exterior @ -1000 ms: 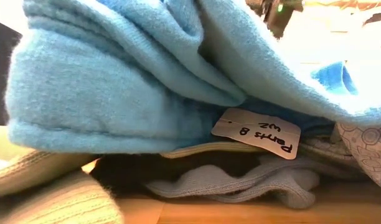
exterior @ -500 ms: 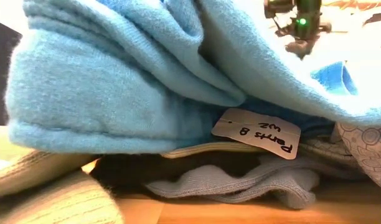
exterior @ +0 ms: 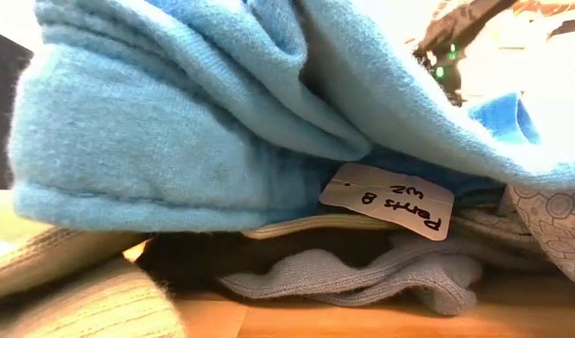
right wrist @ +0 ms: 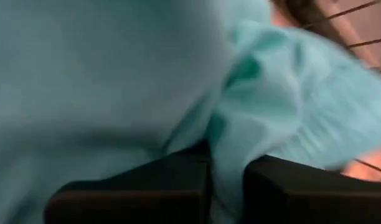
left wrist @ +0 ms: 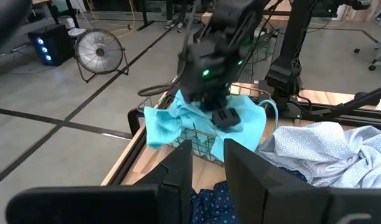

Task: Pick & Place Cloths
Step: Put the light blue shorts into the wire basket

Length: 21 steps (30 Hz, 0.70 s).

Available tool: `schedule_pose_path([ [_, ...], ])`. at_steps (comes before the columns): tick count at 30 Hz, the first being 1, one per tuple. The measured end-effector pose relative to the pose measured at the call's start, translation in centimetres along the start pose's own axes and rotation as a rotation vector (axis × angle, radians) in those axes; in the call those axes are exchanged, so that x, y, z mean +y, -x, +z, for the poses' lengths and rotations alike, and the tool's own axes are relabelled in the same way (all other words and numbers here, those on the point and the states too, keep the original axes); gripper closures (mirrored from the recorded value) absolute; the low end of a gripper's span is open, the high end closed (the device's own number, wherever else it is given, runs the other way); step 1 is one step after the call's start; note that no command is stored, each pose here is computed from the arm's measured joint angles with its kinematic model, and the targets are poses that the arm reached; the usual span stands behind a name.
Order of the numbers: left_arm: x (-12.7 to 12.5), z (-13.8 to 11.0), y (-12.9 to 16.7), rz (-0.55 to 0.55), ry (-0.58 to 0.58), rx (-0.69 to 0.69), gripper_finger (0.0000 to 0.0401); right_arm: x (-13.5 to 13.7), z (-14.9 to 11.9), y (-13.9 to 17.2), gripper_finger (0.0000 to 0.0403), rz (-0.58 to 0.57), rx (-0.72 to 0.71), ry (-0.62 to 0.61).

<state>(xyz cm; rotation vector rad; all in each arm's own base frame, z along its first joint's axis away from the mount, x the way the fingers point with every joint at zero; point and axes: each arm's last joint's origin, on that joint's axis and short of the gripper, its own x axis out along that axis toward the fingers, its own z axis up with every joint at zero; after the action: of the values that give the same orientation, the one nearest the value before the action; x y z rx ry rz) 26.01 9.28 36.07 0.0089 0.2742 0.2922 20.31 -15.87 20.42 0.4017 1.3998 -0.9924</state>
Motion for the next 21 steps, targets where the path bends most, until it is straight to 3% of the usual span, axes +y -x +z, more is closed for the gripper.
schedule_pose_path([
  [8,0.0,0.0,0.0,0.0,0.0,0.0,0.0325,-1.2,-0.7,-5.8,0.0403,0.234,0.127,-0.015],
  [12,0.0,0.0,0.0,0.0,-0.001,0.0,0.0325,-1.9,-1.0,-6.9,0.0402,0.264,0.184,-0.024],
  [17,0.0,0.0,0.0,0.0,-0.003,0.0,0.0325,-2.6,-0.8,-5.6,0.0382,0.271,0.166,-0.025],
  [21,0.0,0.0,0.0,0.0,-0.005,0.0,0.0325,-3.6,0.4,-1.2,0.0346,0.284,-0.019,-0.044],
])
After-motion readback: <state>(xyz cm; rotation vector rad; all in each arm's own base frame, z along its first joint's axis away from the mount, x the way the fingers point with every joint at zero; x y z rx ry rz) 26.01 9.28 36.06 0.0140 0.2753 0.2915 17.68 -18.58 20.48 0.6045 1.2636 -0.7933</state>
